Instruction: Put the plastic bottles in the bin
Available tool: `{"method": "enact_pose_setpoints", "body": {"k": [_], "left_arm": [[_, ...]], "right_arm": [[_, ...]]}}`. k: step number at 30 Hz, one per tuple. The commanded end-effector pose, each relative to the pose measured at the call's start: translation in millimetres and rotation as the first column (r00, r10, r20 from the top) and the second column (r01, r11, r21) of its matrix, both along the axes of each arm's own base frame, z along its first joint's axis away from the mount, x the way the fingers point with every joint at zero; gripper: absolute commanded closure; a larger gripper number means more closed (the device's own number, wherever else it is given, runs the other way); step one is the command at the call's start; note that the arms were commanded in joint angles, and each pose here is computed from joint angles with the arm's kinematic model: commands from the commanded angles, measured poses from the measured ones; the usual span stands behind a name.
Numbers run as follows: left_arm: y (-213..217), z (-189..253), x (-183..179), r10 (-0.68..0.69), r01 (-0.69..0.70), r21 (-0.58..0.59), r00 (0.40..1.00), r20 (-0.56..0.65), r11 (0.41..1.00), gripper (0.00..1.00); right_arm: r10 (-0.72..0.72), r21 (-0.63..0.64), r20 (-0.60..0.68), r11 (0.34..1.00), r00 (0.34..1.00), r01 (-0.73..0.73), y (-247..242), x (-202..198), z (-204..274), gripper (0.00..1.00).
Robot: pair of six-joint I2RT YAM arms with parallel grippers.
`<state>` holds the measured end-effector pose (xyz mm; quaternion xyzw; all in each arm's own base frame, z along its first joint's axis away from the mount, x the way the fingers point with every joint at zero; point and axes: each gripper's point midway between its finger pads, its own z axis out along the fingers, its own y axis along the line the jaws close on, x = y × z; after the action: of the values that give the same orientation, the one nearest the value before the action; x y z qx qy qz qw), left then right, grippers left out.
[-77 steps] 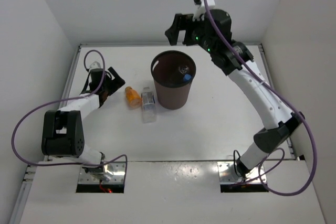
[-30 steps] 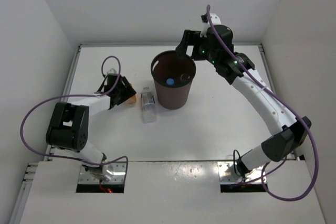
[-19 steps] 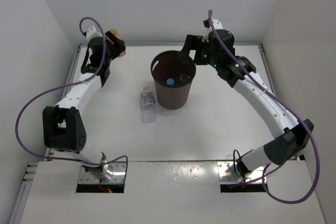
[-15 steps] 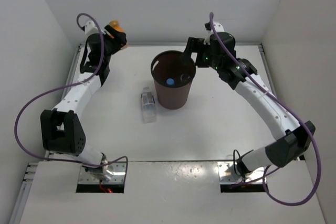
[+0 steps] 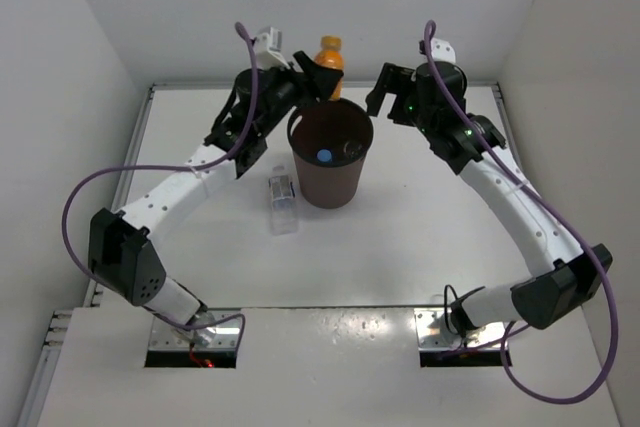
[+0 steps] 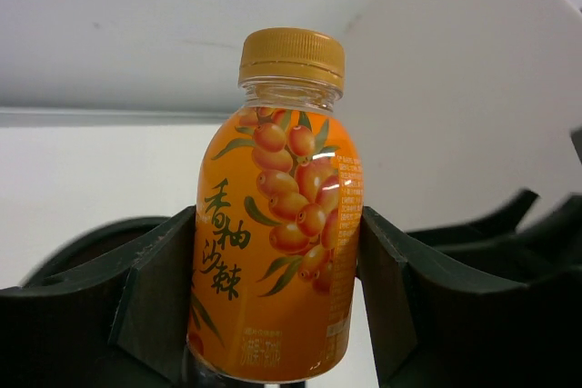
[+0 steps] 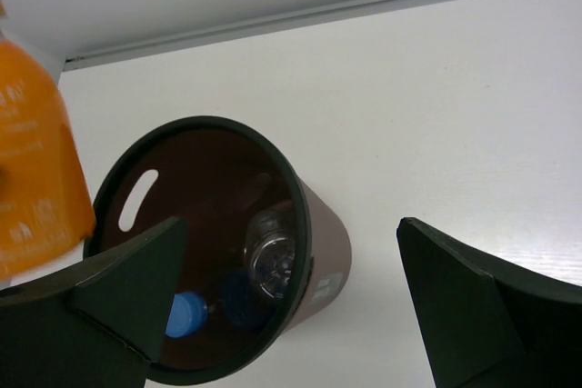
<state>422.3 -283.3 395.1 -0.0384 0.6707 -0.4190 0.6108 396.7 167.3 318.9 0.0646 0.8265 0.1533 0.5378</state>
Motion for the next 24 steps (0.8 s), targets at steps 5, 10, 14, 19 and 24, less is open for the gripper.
{"method": "enact_pose_setpoints", "body": {"k": [5,10,14,19,24], "left_arm": [[-19.1,-40.4,-25.4,-0.04,0.041,0.015,0.996,-0.085,0.999,0.64],[-18.8,-44.7,-29.1,-0.05,0.052,0.019,0.995,-0.092,0.998,0.4],[-17.3,-10.7,-26.8,-0.04,0.04,-0.003,0.999,-0.018,0.999,0.0],[-24.4,46.7,-18.1,-0.046,0.049,-0.026,0.993,0.108,0.998,0.0],[15.9,68.7,15.3,0.172,-0.175,0.022,0.981,0.085,0.984,0.0]], "right_arm": [[-0.066,0.029,0.008,0.997,0.998,0.066,-16.4,-7.0,4.8,0.0],[-0.079,0.044,0.017,0.996,0.997,0.078,-22.8,-12.6,8.5,0.0],[-0.095,0.057,0.005,0.994,0.995,0.095,-25.7,-11.7,4.6,0.0],[-0.084,0.071,-0.01,0.994,0.996,0.085,-24.6,-12.0,0.3,0.0],[-0.079,0.083,-0.013,0.993,0.997,0.08,-22.4,-11.7,-1.5,0.0]]}}
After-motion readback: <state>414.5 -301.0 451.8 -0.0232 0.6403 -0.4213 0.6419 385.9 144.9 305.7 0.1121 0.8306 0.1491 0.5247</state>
